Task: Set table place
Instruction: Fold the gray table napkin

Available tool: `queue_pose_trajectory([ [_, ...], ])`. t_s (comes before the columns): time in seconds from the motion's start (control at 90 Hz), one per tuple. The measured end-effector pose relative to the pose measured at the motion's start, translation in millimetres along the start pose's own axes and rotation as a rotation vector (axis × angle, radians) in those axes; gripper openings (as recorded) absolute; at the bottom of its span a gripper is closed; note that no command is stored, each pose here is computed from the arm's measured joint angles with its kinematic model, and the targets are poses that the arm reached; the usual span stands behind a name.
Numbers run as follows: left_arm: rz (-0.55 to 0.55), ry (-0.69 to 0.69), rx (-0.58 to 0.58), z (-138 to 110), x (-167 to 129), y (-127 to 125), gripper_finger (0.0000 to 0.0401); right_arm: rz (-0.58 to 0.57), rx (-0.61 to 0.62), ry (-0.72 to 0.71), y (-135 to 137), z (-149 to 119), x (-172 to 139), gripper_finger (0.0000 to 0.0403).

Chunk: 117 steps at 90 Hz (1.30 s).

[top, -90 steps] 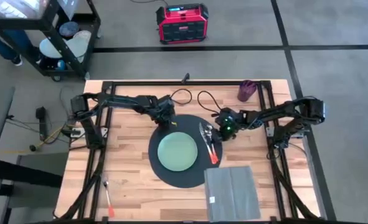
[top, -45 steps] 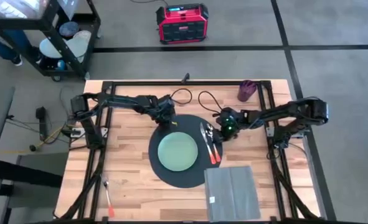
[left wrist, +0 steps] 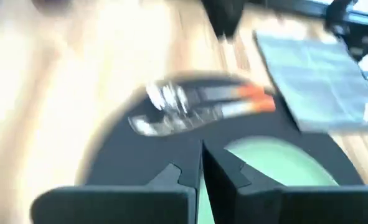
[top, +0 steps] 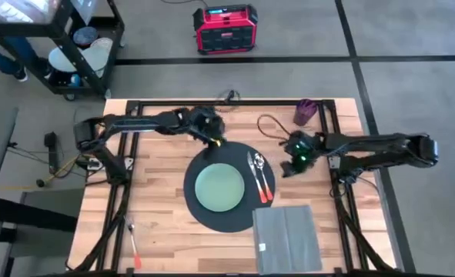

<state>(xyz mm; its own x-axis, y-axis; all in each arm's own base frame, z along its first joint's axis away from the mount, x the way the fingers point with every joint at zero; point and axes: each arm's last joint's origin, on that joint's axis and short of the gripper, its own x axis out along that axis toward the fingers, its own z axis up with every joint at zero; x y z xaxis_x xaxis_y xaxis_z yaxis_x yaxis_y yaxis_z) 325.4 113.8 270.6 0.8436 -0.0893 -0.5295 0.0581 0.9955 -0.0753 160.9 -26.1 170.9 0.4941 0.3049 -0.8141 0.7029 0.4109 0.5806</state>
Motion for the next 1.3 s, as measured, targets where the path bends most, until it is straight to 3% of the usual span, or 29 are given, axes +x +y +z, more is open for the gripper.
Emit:
queue_pose_trajectory([
  [0.111,0.054,-0.103,0.077,25,-31,-1,0.0000,-0.062,0.021,0.028,-1,-30,-14,0.0079],
  [0.3,0.083,-0.180,0.055,41,-66,-9,0.0000,-0.049,0.113,-0.063,2,-74,-30,0.0079],
  [0.522,0.056,-0.152,-0.038,39,-70,-17,0.0000,-0.045,0.211,-0.129,-2,-117,-6,0.0078],
  [0.7,0.032,-0.153,-0.039,40,-66,-23,0.0000,-0.017,0.288,-0.158,-7,-149,15,0.0078],
  [0.911,0.024,-0.158,-0.065,41,-65,-25,0.0000,-0.085,0.284,-0.083,-3,-162,33,0.0078],
  [1.122,0.026,-0.156,-0.016,41,-65,-26,0.0000,-0.095,0.306,-0.007,4,-173,59,0.0079],
  [1.3,0.026,-0.149,-0.013,40,-65,-26,0.0000,-0.092,0.316,0.012,7,-173,56,0.0078],
])
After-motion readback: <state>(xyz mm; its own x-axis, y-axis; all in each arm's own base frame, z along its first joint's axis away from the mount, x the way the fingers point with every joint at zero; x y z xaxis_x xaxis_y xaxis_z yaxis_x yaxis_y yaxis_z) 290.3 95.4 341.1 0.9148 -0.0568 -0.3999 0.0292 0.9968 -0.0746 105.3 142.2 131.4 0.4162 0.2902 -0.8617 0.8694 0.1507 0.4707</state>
